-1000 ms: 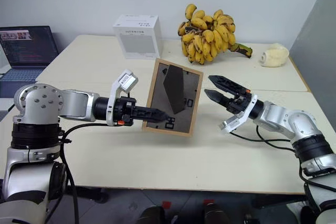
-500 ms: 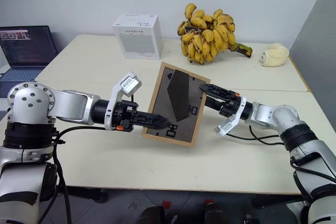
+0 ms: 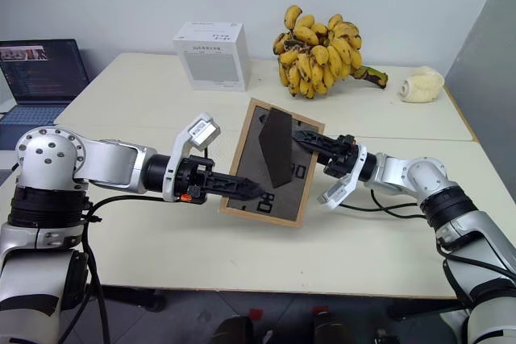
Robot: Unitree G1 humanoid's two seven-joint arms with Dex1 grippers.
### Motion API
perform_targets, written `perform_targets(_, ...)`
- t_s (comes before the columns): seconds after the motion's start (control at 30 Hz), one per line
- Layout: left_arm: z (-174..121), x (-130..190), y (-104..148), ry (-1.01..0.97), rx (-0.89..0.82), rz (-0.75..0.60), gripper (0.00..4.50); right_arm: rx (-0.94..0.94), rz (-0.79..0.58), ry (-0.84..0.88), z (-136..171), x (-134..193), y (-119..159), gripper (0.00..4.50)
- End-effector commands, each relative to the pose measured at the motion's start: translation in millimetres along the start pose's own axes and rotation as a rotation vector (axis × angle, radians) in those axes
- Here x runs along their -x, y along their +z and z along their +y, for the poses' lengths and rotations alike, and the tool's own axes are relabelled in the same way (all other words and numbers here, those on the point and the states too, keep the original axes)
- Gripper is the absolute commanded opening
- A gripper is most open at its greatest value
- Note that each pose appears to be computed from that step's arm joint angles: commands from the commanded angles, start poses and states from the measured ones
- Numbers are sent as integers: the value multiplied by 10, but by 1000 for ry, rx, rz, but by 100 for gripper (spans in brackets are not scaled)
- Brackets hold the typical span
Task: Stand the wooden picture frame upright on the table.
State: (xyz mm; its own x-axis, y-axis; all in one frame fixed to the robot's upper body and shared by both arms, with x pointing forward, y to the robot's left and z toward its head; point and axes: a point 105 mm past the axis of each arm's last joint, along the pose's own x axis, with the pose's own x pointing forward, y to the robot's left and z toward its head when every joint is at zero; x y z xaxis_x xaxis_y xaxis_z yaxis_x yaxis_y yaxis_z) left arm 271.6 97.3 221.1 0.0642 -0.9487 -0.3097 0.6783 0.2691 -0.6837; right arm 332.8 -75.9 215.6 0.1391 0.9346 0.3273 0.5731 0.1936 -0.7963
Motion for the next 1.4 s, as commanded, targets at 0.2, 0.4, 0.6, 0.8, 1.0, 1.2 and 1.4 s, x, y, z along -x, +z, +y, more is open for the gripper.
perform_targets(0.2, -100, 37, 94, 18, -70, -37, 128, 18, -9, -24, -90, -49, -25, 135)
perform_targets(0.4, -138, 31, 139, 0, -82, -59, 217, 23, 2, -26, -98, -57, -47, 134)
perform_targets(0.6, -278, 202, 312, 45, -308, -222, 263, 5, 20, -3, -50, -41, -92, 134)
perform_targets(0.8, -608, 596, 100, 18, -563, -322, 263, -32, 27, 54, 119, -9, -147, 134)
perform_targets(1.0, -538, 632, -526, 160, -567, -259, 263, -214, 157, 127, 307, -16, -342, 134)
perform_targets(1.2, -360, 665, -876, 351, -525, -299, 263, -564, 309, 90, 353, -156, -451, 134)
perform_targets(1.4, -168, 934, -950, 580, -502, -412, 263, -1282, 387, 166, 703, -306, -333, 134)
